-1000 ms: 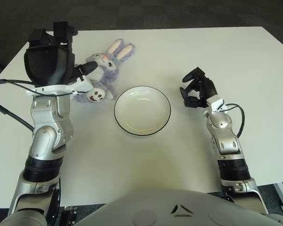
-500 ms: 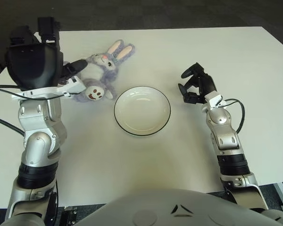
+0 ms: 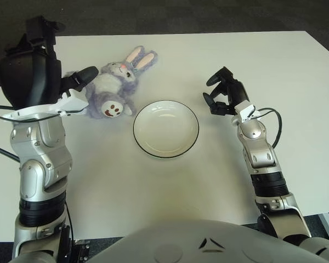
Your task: Put the doll into the plate.
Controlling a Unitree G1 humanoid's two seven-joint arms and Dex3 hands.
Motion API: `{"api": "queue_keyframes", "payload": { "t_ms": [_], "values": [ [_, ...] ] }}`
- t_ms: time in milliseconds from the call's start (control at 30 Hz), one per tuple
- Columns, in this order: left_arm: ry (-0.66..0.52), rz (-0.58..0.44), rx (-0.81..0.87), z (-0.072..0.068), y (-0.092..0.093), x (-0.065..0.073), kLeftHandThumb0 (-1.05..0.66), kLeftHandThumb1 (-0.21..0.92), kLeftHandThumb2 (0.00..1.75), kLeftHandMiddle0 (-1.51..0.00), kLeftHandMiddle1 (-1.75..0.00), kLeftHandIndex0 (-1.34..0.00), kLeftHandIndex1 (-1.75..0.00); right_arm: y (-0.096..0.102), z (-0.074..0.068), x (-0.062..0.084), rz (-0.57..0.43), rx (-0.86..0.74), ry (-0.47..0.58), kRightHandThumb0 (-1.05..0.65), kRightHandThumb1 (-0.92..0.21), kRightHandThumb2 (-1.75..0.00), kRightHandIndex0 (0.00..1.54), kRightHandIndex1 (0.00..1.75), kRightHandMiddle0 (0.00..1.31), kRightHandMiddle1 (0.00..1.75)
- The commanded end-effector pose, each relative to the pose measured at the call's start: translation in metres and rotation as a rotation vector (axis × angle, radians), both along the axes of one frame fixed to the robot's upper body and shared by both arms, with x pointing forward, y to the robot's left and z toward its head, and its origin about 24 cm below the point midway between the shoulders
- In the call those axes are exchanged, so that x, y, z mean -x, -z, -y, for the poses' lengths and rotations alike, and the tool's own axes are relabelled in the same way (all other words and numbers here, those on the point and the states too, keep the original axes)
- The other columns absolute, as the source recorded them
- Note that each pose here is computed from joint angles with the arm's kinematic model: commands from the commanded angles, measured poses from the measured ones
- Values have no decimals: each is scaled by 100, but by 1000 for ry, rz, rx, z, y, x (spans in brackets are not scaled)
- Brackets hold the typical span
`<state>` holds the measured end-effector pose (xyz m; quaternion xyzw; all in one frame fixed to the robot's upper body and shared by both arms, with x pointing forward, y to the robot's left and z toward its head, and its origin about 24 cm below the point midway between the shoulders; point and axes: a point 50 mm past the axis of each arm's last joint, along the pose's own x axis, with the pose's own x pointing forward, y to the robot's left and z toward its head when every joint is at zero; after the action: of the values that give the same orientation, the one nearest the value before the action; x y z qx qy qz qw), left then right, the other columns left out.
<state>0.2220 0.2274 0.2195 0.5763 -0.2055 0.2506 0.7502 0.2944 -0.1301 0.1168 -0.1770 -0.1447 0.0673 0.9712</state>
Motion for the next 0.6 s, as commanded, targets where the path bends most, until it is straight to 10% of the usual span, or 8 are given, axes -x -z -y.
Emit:
{"api": "queue_keyframes", "payload": {
  "t_ms": [0, 567],
  "values": [
    [32, -9, 39, -3, 0, 3, -79, 86, 55, -32, -98, -4, -132, -5, 0, -1, 13, 31, -5, -1, -69, -77, 45, 158, 24, 161],
    [229, -161, 139, -29, 27, -1, -87, 85, 51, -21, -78, -6, -130, -8, -4, -4, 26, 68, -7, 0, -78, -60, 50, 148, 20, 161]
  ]
}}
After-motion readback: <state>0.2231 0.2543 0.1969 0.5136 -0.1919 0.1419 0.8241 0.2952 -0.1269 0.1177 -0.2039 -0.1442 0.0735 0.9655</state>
